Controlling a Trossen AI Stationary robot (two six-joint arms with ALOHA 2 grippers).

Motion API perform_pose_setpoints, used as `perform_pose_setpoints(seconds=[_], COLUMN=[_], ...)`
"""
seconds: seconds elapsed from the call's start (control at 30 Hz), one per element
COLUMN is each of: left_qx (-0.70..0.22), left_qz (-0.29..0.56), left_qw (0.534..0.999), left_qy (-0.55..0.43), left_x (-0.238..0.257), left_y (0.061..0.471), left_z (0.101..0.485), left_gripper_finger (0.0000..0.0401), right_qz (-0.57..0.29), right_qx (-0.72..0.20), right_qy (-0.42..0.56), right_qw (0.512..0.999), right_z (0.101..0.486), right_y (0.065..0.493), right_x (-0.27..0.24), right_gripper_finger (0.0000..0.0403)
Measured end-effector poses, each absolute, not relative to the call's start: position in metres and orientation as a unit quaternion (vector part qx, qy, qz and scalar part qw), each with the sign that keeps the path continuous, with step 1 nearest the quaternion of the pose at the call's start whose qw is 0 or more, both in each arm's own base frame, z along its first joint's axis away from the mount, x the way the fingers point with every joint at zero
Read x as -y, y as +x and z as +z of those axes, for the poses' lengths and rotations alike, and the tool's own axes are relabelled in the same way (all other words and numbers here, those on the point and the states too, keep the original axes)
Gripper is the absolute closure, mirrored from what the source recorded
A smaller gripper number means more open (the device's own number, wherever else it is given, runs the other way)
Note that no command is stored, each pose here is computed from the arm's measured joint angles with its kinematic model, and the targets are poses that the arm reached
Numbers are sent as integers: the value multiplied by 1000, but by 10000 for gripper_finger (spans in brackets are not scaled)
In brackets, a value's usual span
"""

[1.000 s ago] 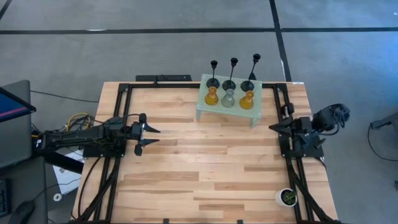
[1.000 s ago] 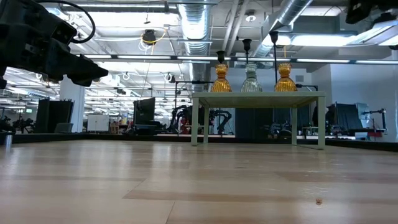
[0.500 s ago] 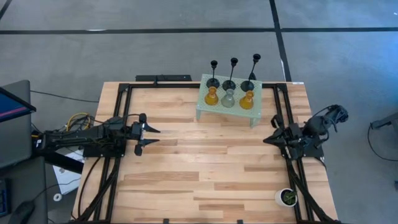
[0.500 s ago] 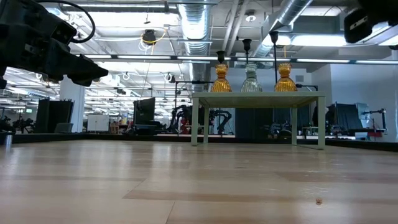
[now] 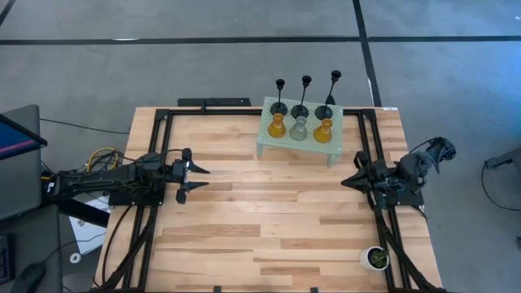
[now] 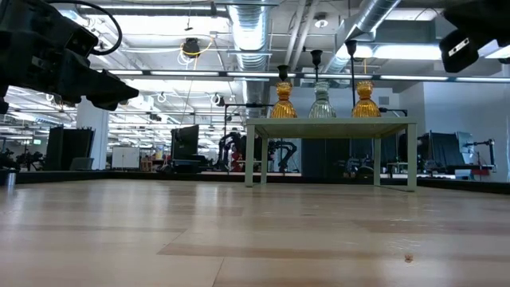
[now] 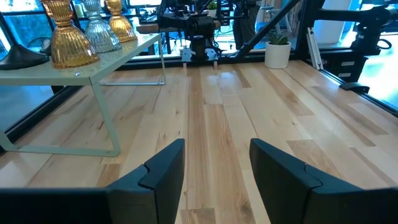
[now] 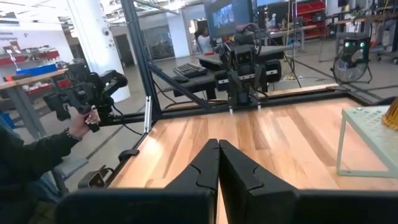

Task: Pick & Place candle stick holders
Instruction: Return to Home Position

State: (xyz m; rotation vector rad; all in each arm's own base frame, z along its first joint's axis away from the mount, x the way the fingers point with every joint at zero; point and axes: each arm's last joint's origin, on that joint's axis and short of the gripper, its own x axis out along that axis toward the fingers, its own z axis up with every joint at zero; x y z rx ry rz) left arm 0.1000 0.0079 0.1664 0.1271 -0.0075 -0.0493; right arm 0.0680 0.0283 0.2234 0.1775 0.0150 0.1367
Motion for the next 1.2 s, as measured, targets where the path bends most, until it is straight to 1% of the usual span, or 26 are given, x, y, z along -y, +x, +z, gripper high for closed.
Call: perform_pose_setpoints(seconds=[0.17,0.37,0.47,0.6,0.7,0.8,0.87,1.03,1.2], left_qx=[4,3,3,2,2,1,1,1,0], left_qz=[-24,-25,-25,-25,-25,-25,-25,-25,-25], left_qw=[998,998,998,998,998,998,998,998,998], left_qy=[64,63,63,63,63,63,63,63,63], left_x=[-8,-8,-8,-8,-8,-8,-8,-8,-8], left_y=[100,100,100,100,100,100,100,100,100], left_z=[166,166,166,166,166,166,166,166,166], left_gripper_finger=[219,219,219,219,219,219,219,219,219], right_qz=[70,141,159,160,160,165,183,261,274], right_qx=[-21,-28,-26,-37,-62,-73,-77,-82,-73], right_qy=[45,37,35,10,-2,-4,0,-1,-33], right_qw=[996,989,986,986,985,983,980,962,958], right_z=[220,219,218,199,181,172,171,170,170], right_y=[68,67,67,74,78,80,79,77,77], right_x=[-28,-32,-34,-38,-40,-42,-43,-47,-48], right_gripper_finger=[403,403,403,403,403,403,403,403,403])
